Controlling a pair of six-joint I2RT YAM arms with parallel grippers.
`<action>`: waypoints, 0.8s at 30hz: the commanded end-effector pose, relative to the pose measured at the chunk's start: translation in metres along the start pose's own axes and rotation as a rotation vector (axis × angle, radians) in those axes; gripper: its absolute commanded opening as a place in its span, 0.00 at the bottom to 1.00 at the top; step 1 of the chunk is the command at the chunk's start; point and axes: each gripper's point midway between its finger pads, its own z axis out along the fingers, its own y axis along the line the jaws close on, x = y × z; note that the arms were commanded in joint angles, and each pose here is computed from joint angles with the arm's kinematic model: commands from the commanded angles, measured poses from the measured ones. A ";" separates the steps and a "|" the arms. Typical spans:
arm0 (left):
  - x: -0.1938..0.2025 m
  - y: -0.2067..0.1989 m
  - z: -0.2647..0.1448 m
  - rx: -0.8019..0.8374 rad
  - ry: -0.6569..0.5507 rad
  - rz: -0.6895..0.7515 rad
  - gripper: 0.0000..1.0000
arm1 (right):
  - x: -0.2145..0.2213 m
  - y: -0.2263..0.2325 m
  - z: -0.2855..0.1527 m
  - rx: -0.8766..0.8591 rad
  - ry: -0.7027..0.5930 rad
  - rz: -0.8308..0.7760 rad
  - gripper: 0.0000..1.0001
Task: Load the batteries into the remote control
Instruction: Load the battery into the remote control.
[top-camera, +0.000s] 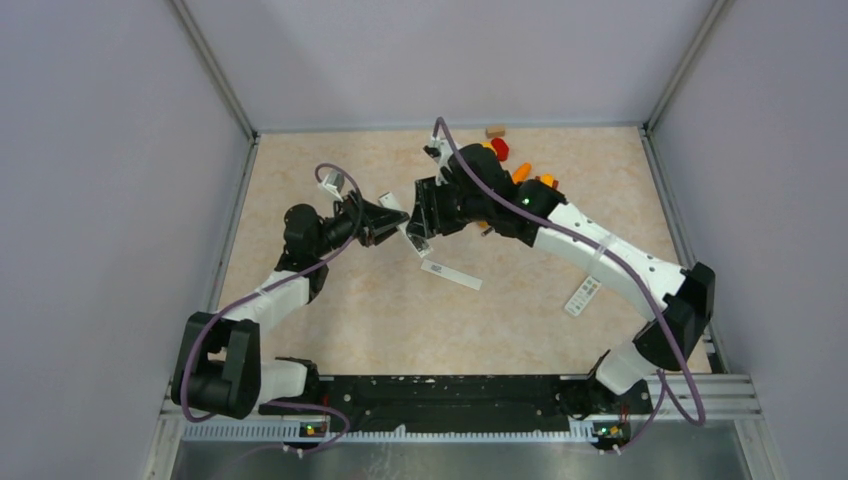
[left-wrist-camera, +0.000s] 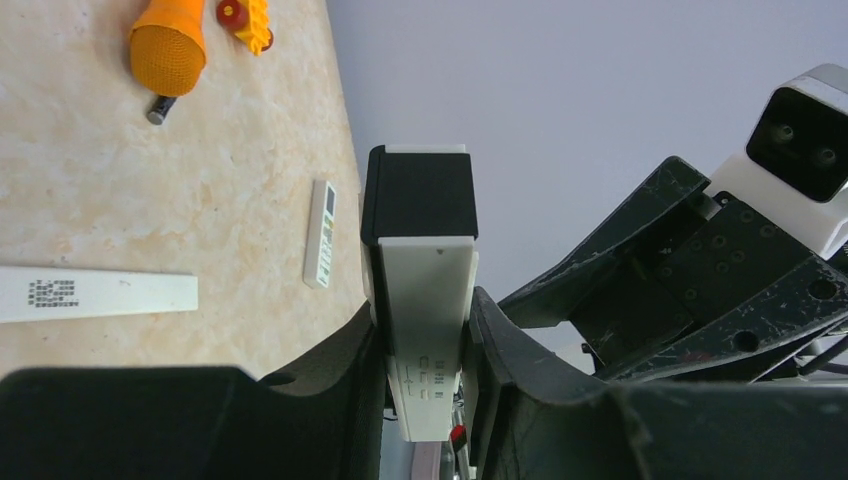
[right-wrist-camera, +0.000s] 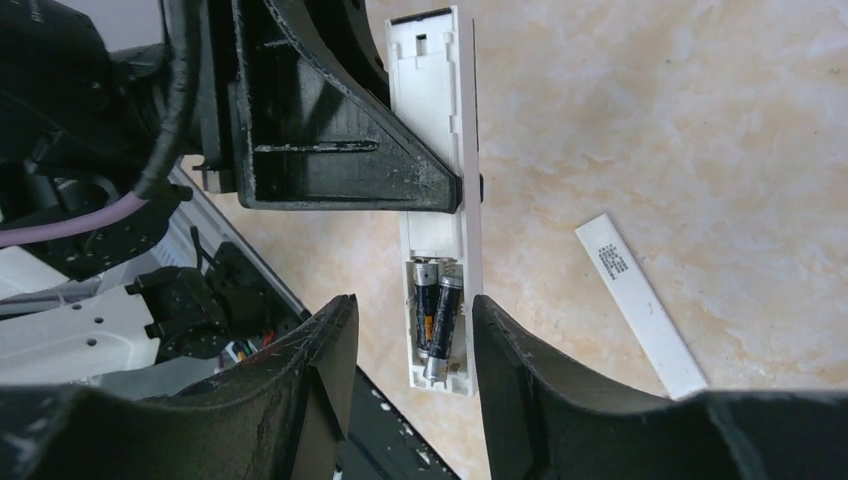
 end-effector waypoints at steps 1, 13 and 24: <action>0.000 -0.021 -0.003 0.087 0.017 0.011 0.00 | -0.034 0.017 -0.029 -0.055 -0.174 0.009 0.47; -0.004 -0.055 -0.013 0.198 0.011 -0.106 0.00 | -0.037 0.015 -0.071 -0.165 -0.454 0.225 0.70; -0.009 -0.066 -0.015 0.202 -0.006 -0.223 0.00 | -0.041 0.045 -0.091 -0.495 -0.621 0.364 0.70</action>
